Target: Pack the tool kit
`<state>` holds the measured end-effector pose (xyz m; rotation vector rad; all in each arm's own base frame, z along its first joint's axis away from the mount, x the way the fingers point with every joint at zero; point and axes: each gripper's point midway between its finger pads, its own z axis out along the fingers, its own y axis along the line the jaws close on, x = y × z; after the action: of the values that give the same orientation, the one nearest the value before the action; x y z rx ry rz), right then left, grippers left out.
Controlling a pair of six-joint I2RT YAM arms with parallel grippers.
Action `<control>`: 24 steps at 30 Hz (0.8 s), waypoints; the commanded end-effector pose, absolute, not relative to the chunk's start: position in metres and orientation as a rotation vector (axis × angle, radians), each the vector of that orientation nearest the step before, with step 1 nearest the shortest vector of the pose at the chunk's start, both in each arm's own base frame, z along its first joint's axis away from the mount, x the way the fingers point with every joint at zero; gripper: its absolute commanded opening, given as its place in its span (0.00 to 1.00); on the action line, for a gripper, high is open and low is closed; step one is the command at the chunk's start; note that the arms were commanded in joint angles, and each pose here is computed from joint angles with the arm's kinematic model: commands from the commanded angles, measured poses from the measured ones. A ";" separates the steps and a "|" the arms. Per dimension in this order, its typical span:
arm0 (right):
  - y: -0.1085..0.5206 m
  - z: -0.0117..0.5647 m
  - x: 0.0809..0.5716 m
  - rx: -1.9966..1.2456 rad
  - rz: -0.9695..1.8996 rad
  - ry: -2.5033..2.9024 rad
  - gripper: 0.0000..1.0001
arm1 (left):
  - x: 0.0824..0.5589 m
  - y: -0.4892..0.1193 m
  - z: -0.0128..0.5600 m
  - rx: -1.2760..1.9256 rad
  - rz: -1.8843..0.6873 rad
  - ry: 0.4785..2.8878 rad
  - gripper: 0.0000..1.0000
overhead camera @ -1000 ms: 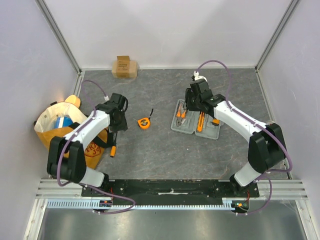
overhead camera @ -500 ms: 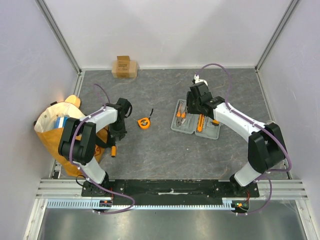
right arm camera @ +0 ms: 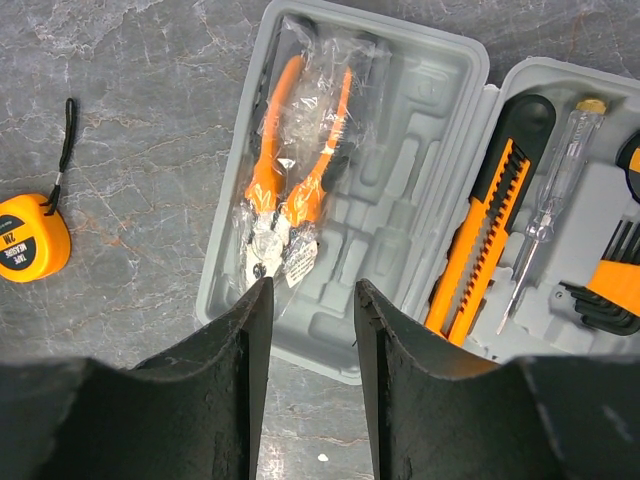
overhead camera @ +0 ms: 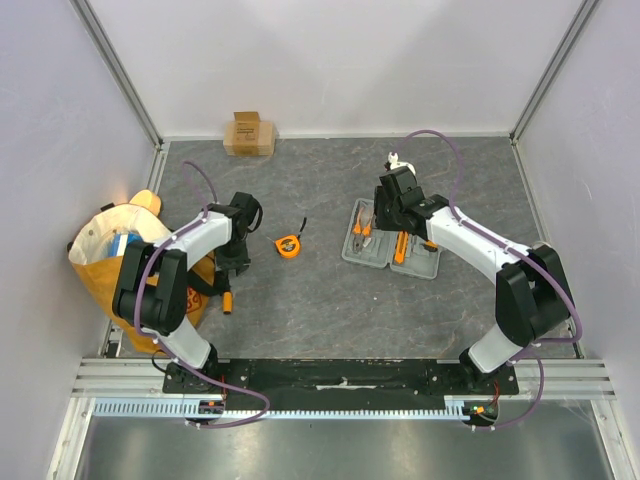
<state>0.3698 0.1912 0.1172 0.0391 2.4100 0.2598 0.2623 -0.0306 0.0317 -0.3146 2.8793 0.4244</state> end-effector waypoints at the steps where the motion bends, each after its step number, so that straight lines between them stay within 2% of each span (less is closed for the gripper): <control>1: 0.187 0.112 0.375 0.048 0.232 2.401 0.45 | 0.270 -0.021 0.050 -0.307 0.473 2.815 0.46; 14: 0.181 0.106 0.376 0.060 0.211 2.416 0.44 | 0.243 -0.042 0.014 -0.360 0.313 2.983 0.46; 24: 0.177 0.108 0.378 0.066 0.216 2.411 0.43 | 0.240 -0.047 0.012 -0.451 0.199 3.002 0.54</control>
<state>0.3721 0.1802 0.1044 0.0656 2.4368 0.2275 0.2452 -0.0373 0.0169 -0.3645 2.9730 0.3101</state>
